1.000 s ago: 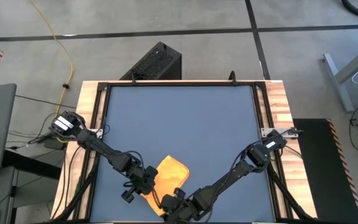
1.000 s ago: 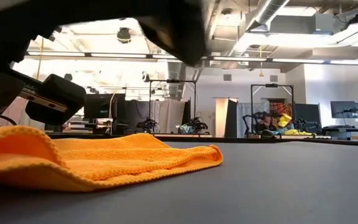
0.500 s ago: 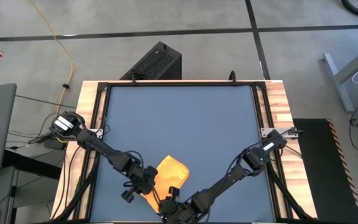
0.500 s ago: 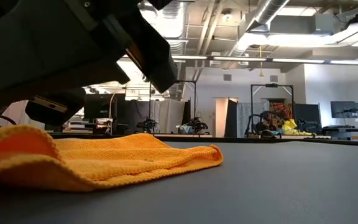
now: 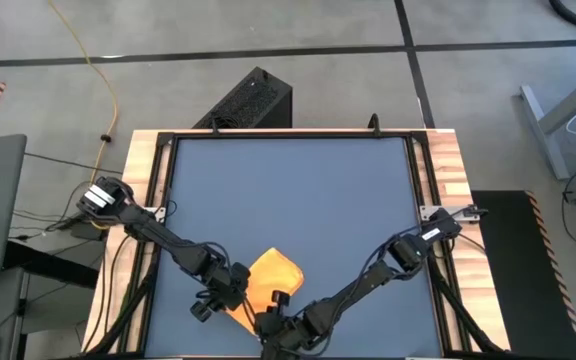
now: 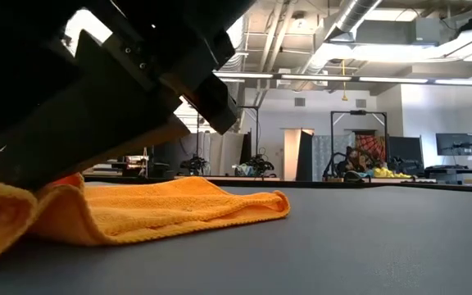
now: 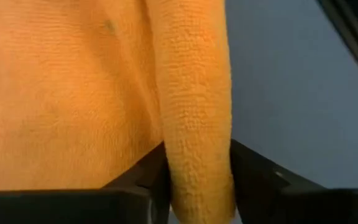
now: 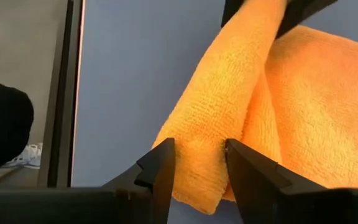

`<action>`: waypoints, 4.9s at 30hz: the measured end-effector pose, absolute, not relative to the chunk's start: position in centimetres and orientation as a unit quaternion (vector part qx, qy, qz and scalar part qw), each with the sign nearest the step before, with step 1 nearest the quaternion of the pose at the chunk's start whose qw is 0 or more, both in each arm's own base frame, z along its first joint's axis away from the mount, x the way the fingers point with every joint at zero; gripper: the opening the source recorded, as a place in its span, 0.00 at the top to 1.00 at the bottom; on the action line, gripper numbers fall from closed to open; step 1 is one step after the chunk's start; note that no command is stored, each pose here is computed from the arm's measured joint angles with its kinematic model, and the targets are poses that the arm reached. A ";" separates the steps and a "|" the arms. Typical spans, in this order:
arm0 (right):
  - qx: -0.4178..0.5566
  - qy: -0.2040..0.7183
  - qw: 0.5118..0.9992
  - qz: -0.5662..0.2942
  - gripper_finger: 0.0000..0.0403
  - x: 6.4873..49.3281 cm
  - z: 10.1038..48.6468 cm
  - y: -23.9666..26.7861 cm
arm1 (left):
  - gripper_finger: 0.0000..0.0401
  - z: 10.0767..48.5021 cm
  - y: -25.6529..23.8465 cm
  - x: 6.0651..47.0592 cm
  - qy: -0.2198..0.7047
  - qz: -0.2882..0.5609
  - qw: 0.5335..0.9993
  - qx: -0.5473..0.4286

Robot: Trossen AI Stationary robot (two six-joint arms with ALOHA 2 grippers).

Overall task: Roll towel
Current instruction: Roll the orange microfiber towel

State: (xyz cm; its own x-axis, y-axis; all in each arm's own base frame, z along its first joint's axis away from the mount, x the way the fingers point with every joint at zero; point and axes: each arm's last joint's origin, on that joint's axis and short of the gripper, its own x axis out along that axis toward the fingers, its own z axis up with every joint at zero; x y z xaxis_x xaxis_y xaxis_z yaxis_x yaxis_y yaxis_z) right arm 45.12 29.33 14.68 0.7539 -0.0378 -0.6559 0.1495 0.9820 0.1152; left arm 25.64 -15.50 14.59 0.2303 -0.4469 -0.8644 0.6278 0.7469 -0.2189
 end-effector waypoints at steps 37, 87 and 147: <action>0.322 0.339 0.868 -0.167 0.97 45.1 14.4 28.4 | 0.89 13.5 -18.5 25.5 0.386 -0.343 0.837 0.181; -0.115 0.294 0.949 -0.021 0.40 47.3 13.7 27.9 | 1.00 12.2 -11.1 28.2 0.464 -0.428 0.775 -0.019; 0.293 0.232 0.914 -0.155 0.91 45.2 11.9 31.5 | 0.71 14.2 -15.8 23.9 0.386 -0.394 0.764 0.335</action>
State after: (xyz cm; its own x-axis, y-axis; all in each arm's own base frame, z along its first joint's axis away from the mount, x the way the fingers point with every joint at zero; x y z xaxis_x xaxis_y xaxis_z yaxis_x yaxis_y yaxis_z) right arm 45.18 31.51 11.89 0.8439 -0.1472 -0.5160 0.4199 0.7798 0.4642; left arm 23.94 -15.83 14.21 0.3922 -0.3429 -0.8536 0.8600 0.4661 0.2079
